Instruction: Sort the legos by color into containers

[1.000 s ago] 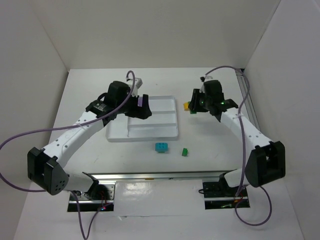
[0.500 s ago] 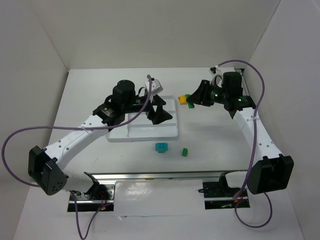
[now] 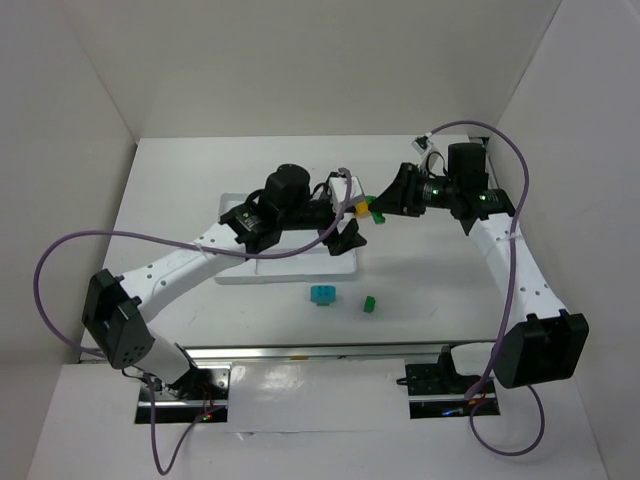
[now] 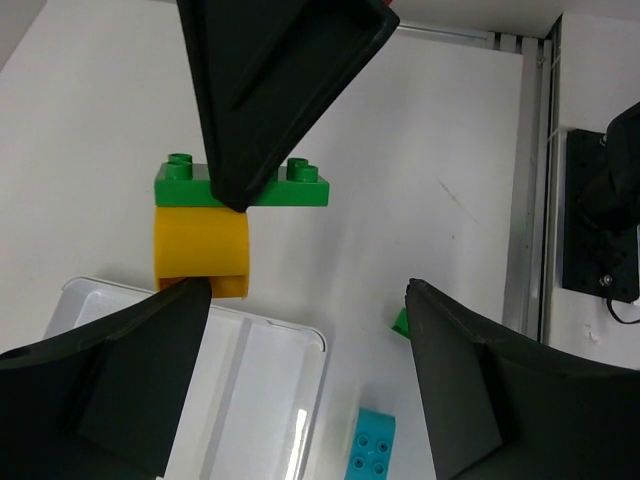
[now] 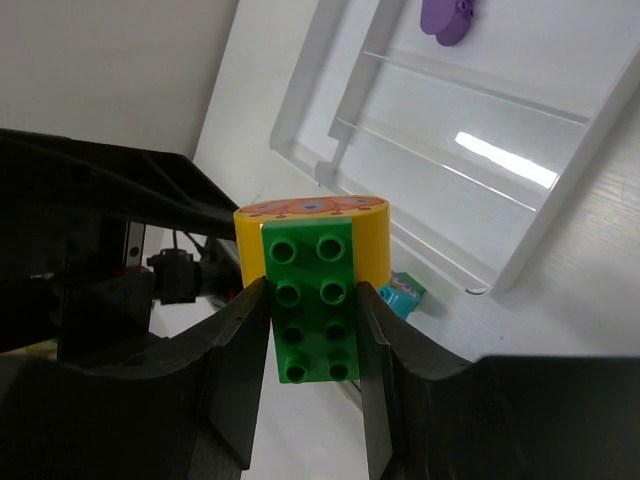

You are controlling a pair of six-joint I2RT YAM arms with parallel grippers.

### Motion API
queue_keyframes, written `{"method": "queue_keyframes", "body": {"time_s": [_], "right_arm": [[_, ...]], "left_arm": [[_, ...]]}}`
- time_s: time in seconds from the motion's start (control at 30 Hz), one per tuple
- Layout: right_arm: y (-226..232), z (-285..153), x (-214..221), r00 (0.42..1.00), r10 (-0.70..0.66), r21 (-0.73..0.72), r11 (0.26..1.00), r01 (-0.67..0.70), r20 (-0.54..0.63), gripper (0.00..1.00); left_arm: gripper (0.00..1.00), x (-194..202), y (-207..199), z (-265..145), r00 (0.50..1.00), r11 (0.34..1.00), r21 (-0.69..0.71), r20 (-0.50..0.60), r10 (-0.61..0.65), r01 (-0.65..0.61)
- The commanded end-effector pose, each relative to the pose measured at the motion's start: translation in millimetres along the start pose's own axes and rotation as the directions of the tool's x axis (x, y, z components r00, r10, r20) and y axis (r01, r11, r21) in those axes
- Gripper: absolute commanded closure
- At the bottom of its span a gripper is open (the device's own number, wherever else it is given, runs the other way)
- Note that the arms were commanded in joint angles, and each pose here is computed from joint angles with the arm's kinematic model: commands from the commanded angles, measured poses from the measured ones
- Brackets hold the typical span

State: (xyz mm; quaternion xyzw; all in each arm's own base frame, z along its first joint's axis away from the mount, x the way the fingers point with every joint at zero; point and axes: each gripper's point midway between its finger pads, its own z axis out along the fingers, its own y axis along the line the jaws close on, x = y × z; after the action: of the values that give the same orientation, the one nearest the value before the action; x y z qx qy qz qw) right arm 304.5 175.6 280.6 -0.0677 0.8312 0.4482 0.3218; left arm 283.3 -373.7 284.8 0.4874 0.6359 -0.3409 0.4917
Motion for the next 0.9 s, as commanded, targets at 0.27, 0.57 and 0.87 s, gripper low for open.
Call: {"method": "queue_keyframes", "body": {"time_s": [0.27, 0.57, 0.87], "right_arm": [[22.2, -9.8, 3.1, 0.999, -0.034, -0.068, 0.997, 0.033, -0.019, 0.72], [27.3, -10.5, 7.0, 0.998, -0.06, -0.067, 0.996, 0.058, -0.028, 0.71], [26.6, -10.3, 15.1, 0.996, -0.069, -0.066, 0.996, 0.065, -0.056, 0.71]], "left_arm": [[0.14, -11.4, 18.1, 11.9, 0.998, 0.995, -0.079, 0.012, 0.068, -0.067], [0.06, 1.6, 38.0, 14.7, 0.998, 0.981, -0.183, -0.019, 0.067, -0.069], [0.07, -3.0, 38.0, 12.8, 0.997, 0.98, -0.187, -0.004, 0.075, -0.074]]}}
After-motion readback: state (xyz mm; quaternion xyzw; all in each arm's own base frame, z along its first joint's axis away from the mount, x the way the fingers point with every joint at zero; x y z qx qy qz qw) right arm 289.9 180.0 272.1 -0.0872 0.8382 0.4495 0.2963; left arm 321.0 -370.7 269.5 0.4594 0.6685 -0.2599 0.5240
